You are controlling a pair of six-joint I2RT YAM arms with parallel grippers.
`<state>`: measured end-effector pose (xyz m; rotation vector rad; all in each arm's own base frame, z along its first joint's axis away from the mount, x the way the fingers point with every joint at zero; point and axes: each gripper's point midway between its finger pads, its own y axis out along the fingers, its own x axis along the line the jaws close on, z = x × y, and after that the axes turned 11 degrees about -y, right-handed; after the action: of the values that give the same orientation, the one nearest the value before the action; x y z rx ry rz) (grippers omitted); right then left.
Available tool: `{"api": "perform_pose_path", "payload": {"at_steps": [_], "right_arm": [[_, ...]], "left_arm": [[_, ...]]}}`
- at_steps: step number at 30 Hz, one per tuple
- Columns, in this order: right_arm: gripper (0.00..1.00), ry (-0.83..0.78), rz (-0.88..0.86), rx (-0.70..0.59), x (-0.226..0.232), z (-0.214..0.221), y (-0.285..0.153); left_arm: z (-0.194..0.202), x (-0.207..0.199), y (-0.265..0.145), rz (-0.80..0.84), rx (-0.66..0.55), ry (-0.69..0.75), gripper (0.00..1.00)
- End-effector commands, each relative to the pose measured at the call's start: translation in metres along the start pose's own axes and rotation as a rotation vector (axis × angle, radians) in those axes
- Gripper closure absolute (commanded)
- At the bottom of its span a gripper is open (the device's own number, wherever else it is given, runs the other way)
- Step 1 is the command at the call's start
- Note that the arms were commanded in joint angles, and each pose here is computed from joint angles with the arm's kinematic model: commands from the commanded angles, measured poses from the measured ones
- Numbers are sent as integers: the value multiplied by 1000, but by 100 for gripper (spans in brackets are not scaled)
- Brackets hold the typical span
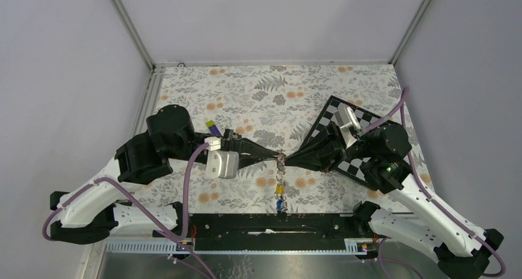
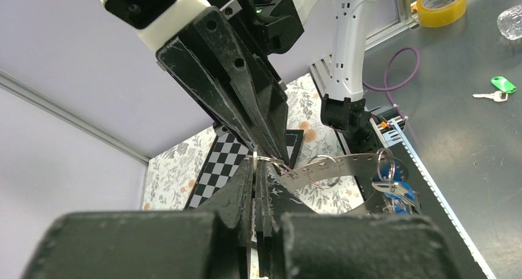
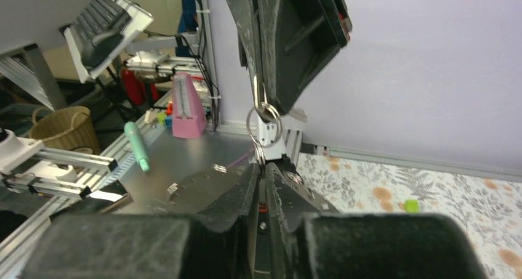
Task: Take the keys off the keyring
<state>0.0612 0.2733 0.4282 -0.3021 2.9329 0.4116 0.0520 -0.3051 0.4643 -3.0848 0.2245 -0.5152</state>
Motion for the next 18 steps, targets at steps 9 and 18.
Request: {"api": "perform_pose_path", "payload": {"at_steps": [9, 18], "right_arm": [[64, -26, 113, 21, -12, 2, -7], [58, -115, 371, 42, -40, -11, -28]], "left_arm": [[-62, 9, -16, -38, -170, 130, 100], [-55, 24, -14, -114, -139, 95, 100]]}}
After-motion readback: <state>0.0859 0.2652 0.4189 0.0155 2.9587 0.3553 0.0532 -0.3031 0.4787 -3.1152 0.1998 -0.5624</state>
